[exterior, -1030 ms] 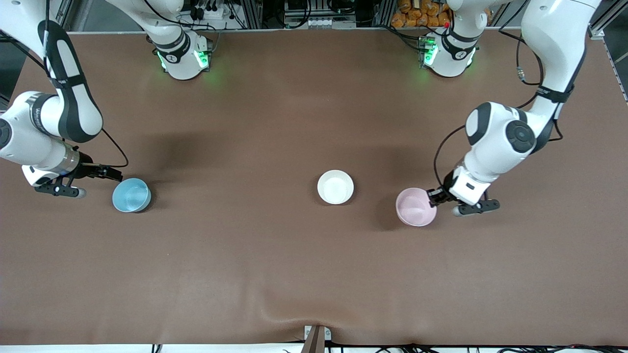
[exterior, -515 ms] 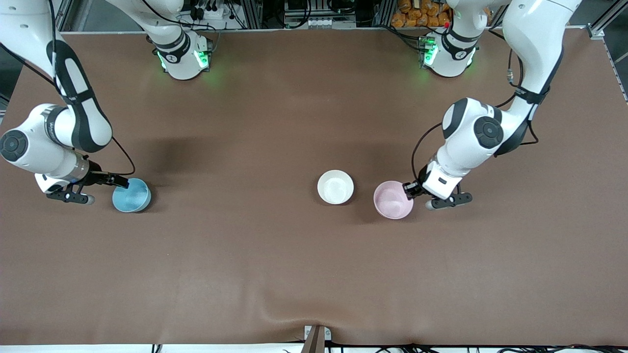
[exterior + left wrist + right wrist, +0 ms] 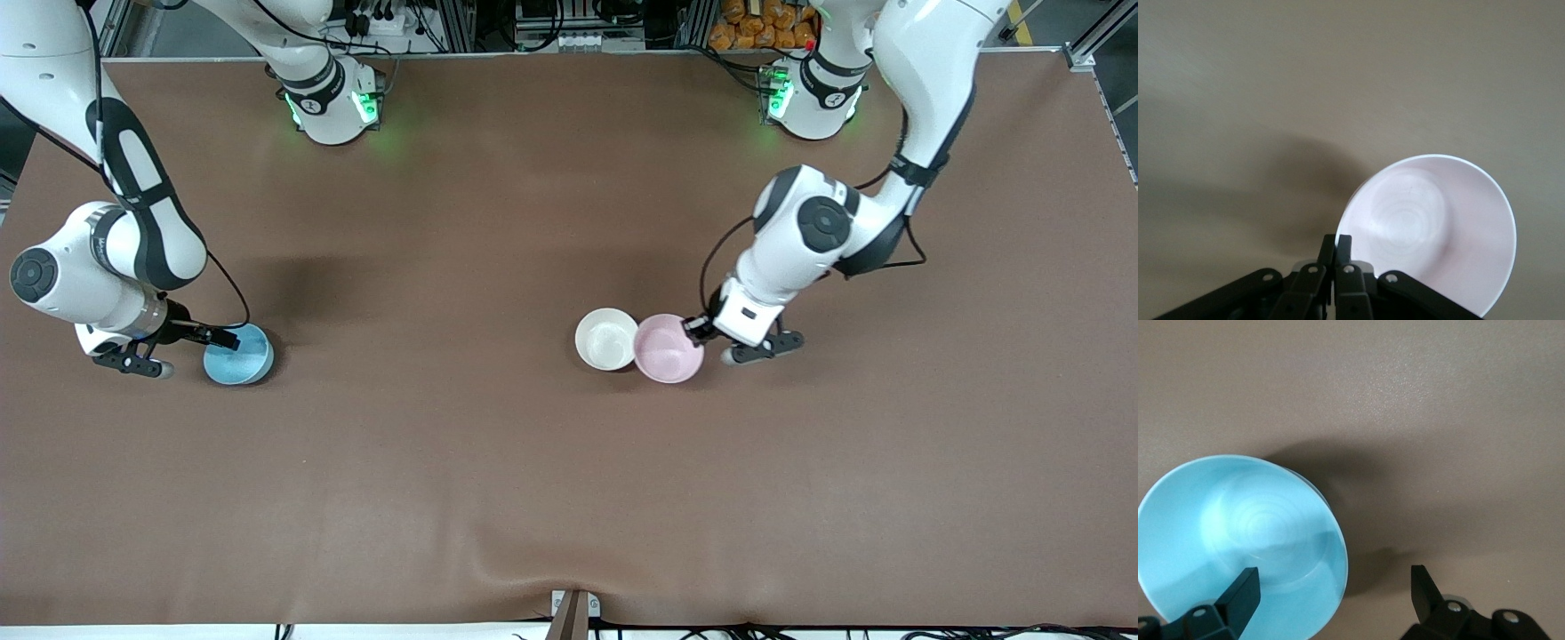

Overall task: Stack pink and blue bowls on white bowl
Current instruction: 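Lower the pink bowl into the white bowl while the right gripper grasps the blue bowl, then open the left gripper and withdraw while the right gripper lifts the blue bowl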

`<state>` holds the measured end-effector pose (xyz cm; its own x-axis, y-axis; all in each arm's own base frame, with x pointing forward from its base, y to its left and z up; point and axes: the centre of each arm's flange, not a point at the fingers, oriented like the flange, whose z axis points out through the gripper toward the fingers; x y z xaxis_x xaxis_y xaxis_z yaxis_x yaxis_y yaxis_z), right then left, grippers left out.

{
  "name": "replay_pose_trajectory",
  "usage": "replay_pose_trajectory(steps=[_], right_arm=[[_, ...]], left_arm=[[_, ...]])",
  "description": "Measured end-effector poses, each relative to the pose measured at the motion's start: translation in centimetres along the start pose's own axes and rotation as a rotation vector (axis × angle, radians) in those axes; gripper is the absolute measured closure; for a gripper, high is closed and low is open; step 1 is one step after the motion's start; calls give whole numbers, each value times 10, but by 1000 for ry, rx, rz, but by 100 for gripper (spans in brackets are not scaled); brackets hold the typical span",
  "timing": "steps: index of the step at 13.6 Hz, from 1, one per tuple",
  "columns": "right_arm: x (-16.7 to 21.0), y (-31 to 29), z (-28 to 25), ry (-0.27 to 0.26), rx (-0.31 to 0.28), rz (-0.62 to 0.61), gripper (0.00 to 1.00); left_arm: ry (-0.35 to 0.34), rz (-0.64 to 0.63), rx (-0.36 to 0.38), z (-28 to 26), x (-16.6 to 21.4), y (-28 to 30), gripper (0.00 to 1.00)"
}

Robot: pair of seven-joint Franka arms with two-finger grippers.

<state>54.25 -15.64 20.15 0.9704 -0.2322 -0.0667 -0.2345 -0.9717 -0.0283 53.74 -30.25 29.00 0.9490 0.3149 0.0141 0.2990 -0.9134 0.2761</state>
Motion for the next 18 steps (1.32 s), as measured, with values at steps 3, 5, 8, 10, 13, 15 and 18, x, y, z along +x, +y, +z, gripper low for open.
replay_pose_trajectory(steps=[3,5,8,10,13,15,18], right_arm=[[1,0,6,-7,0,1,17],[1,2,7,-6,1,5,40],[2,9,7,4,13,32,77],[4,8,4,11,22,41,96],[9,6,-4,28,24,38,97],[15,5,-15,33,26,35,97],[26,2,-52,3,37,24,97]], left_arm=[[-20,-2,-7,11,-34,35,97],[-19,-1,2,23,-40,43,97],[1,-4,39,39,-46,46,97],[9,-5,63,51,-54,46,97],[10,-17,62,60,-56,53,97],[8,-19,60,61,-58,56,97],[2,-20,63,66,-59,56,91]])
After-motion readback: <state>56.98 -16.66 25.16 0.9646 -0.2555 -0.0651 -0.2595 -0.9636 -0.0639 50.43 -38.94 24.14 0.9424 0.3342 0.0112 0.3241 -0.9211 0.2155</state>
